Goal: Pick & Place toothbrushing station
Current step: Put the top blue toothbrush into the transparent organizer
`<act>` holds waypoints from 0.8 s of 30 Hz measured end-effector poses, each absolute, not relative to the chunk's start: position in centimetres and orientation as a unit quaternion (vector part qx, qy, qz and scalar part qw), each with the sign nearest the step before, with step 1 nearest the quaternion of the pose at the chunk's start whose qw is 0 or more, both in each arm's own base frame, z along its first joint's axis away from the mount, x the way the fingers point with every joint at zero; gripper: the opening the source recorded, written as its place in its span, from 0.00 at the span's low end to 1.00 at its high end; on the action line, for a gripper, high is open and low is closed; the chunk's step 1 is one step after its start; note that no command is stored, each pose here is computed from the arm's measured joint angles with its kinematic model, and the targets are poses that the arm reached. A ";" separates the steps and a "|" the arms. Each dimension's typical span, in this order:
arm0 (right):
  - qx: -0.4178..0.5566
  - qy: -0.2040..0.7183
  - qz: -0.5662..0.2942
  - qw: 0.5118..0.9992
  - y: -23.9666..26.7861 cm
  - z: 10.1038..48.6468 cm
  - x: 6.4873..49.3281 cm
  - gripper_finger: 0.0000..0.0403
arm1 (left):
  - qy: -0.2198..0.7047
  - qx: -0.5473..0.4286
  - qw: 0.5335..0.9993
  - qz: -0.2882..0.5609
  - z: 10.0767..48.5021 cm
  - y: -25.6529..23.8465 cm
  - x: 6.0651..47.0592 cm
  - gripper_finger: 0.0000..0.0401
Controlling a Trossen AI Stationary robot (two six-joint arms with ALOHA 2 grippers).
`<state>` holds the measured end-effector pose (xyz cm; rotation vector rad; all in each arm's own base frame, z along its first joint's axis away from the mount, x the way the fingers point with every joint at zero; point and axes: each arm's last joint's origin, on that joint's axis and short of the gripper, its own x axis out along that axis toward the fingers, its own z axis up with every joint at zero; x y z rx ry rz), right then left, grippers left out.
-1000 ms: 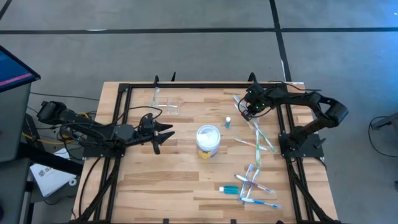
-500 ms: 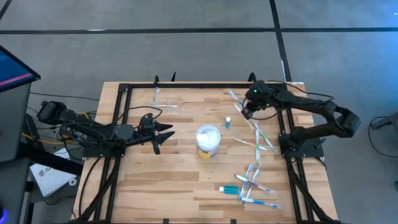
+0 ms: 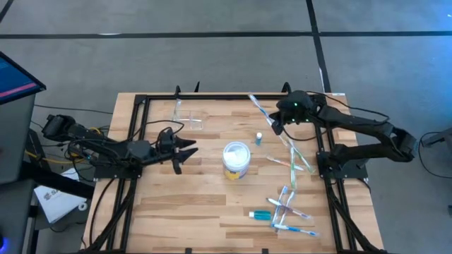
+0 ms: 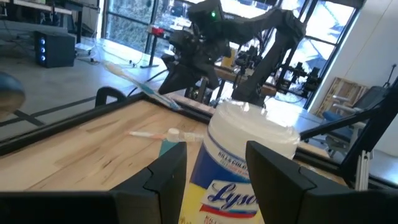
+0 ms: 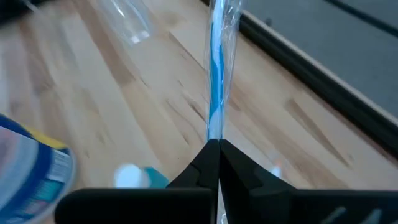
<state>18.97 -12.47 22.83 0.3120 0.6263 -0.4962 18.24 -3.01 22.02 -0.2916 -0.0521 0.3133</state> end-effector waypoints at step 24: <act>0.098 0.116 -0.090 0.984 -8.3 26.8 22.6 0.00 | -0.105 -0.165 0.967 0.162 23.5 -2.5 18.2 0.40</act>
